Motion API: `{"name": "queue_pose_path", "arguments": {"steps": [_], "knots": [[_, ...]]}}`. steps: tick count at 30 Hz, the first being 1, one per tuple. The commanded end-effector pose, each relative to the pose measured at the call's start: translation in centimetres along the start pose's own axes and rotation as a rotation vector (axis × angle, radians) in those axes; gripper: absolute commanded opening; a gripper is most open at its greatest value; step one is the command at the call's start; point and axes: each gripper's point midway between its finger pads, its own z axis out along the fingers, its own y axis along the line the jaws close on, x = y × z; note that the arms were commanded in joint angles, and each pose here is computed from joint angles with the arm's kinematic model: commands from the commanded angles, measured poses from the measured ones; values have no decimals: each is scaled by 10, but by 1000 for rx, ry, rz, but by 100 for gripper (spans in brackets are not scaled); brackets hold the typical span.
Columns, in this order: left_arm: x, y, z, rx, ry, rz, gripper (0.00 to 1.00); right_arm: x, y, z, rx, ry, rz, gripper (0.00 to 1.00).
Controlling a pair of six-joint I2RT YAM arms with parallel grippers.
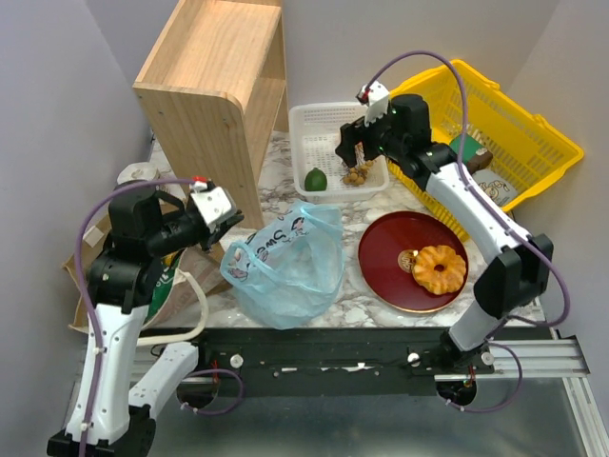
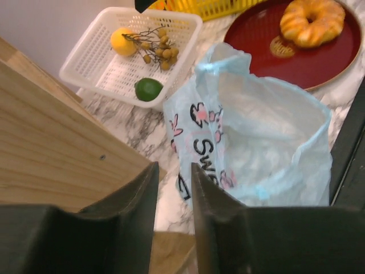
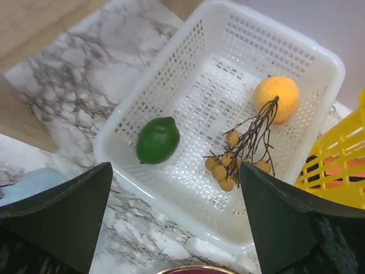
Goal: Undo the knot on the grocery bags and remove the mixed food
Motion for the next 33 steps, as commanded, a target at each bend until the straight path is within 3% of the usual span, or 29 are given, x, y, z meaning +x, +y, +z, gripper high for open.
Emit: {"name": "queue_pose_path", "arguments": {"steps": [1,5,8,15,27,33], "knots": [[-11,10,25,52,-51,-37,1,1,10,-20,-27,-28,29,99],[-6,18,59,53,-49,19,0,3,3,-33,28,-35,10,99],[-11,20,88,58,-84,-37,0,9,3,-41,36,-40,0,100],[41,54,133,-123,74,56,0,15,10,-62,23,-52,-34,99],[71,141,141,-484,123,55,0,38,8,-85,36,-40,-40,99],[91,191,112,-611,204,60,0,39,7,-90,34,-44,-41,100]]}}
